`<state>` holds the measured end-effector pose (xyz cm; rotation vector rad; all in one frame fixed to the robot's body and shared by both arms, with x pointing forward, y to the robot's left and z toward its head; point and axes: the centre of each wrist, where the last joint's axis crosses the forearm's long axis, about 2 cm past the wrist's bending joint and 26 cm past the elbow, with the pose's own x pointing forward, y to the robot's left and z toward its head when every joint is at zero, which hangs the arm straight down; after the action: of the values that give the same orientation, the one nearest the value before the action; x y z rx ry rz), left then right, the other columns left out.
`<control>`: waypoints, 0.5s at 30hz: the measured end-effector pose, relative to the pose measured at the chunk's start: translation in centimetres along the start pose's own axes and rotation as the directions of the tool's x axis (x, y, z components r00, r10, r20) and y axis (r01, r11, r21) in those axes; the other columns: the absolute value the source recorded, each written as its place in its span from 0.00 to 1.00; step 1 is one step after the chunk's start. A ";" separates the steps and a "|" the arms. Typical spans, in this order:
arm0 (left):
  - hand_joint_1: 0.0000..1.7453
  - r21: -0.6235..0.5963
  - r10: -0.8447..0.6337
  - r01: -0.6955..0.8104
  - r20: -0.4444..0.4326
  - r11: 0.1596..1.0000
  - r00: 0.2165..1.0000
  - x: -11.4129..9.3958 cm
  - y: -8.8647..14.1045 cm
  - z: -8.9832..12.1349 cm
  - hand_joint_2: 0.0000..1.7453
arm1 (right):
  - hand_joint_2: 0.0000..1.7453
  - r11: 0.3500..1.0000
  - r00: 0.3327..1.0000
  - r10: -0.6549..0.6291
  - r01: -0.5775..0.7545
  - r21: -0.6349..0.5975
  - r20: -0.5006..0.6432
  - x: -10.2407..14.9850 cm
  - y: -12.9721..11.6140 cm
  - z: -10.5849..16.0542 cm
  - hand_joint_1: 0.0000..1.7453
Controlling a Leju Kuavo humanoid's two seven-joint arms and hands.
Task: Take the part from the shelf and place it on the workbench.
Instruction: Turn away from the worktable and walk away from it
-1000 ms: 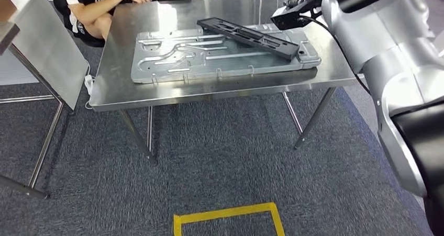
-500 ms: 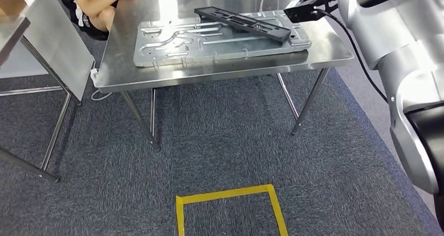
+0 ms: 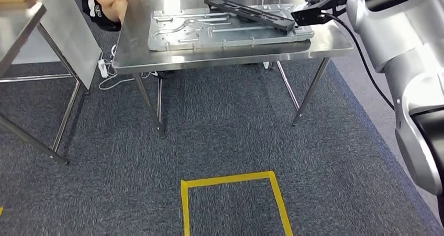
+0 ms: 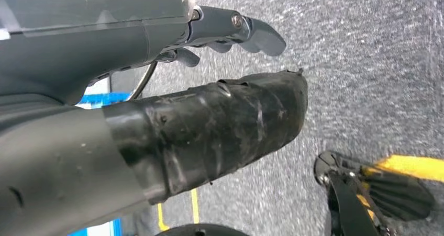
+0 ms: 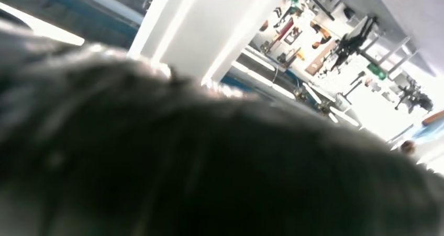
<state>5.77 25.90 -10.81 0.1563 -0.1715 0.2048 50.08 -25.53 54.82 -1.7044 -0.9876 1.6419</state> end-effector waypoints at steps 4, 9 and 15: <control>0.00 -0.003 0.000 0.000 0.005 1.000 1.000 0.1 -0.1 0.0 0.00 | 0.00 1.000 1.000 -0.003 0.003 0.012 -0.009 -0.7 0.6 0.0 0.00; 0.00 -0.003 -0.001 0.001 0.005 1.000 1.000 0.0 0.0 0.0 0.00 | 0.00 1.000 1.000 -0.009 0.009 0.019 -0.004 -1.0 1.2 0.0 0.00; 0.00 -0.004 -0.003 0.003 0.003 1.000 1.000 -0.1 0.0 0.0 0.00 | 0.00 1.000 1.000 -0.014 0.014 0.014 -0.001 -1.0 1.1 0.0 0.00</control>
<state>5.72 25.84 -10.81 0.1534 -0.1746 0.2011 50.21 -26.98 54.50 -1.6851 -0.9833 1.6351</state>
